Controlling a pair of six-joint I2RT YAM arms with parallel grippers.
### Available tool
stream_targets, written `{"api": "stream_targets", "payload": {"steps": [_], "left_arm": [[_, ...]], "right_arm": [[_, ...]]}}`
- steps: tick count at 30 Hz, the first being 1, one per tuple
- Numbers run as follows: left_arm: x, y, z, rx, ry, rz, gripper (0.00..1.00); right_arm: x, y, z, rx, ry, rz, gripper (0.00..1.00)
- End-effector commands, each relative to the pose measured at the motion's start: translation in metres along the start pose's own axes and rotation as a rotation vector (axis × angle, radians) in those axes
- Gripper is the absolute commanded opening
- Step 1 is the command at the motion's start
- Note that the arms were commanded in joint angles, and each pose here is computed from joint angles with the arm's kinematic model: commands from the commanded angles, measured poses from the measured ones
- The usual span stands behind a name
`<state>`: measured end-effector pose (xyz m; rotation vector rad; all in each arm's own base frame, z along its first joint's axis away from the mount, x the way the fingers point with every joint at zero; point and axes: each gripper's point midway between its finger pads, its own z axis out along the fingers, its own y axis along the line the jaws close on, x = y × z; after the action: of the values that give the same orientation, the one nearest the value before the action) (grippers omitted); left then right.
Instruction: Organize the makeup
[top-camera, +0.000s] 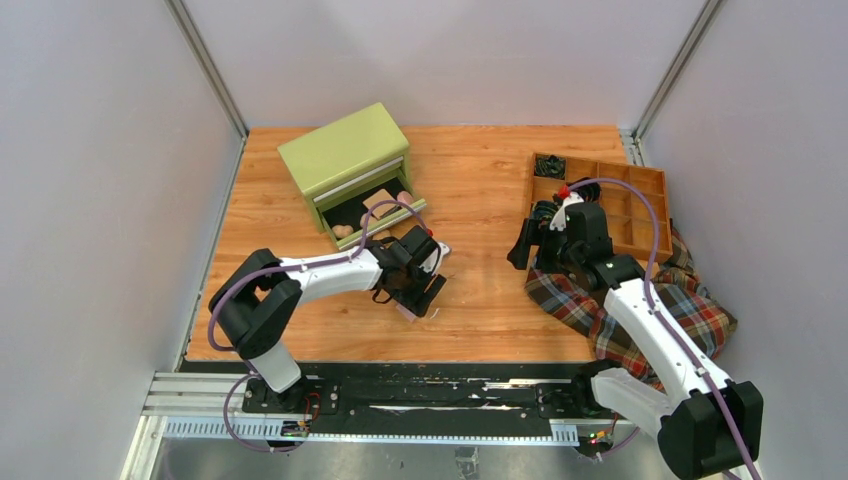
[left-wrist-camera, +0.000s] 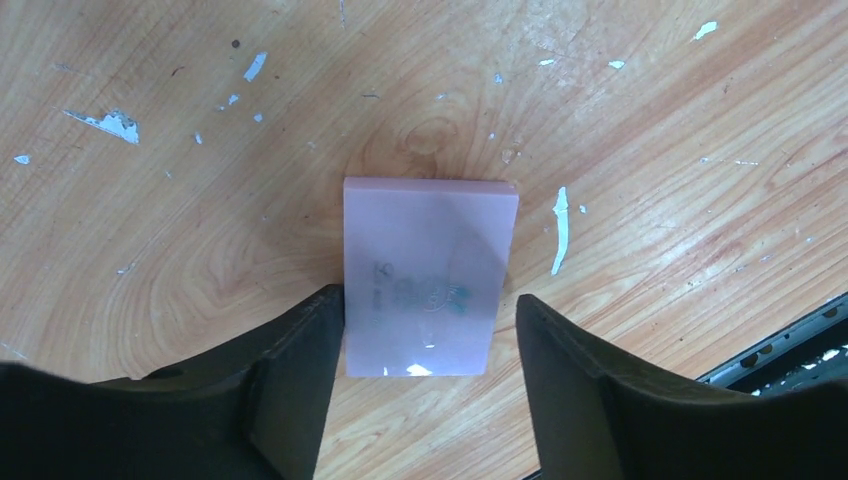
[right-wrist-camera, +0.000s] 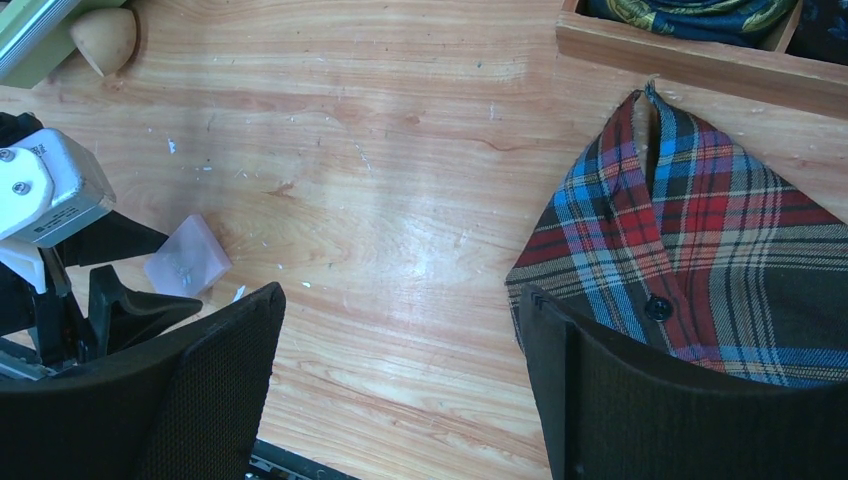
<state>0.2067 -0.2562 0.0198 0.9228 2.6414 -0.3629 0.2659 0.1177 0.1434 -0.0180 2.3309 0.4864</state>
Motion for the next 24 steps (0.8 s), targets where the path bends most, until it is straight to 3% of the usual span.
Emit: {"api": "stream_targets", "payload": {"steps": [1, 3, 6, 17, 24], "left_arm": [[0.022, -0.004, 0.011, 0.017, 0.077, -0.046, 0.64], [0.018, -0.003, 0.01, 0.004, 0.066, -0.047, 0.55], [0.007, 0.005, 0.0, -0.049, 0.025, -0.049, 0.5], [-0.097, 0.082, -0.127, -0.424, -0.286, 0.017, 0.49], [-0.15, 0.153, -0.134, -0.533, -0.357, -0.136, 0.49]], "right_arm": [[-0.001, -0.002, 0.001, -0.003, -0.011, 0.02, 0.86], [-0.001, -0.002, 0.001, -0.002, -0.011, 0.019, 0.86], [0.0, -0.002, 0.002, -0.003, -0.009, 0.017, 0.86], [-0.003, -0.002, 0.001, -0.003, -0.018, 0.012, 0.86], [-0.003, 0.0, -0.004, -0.014, -0.028, 0.02, 0.85]]}}
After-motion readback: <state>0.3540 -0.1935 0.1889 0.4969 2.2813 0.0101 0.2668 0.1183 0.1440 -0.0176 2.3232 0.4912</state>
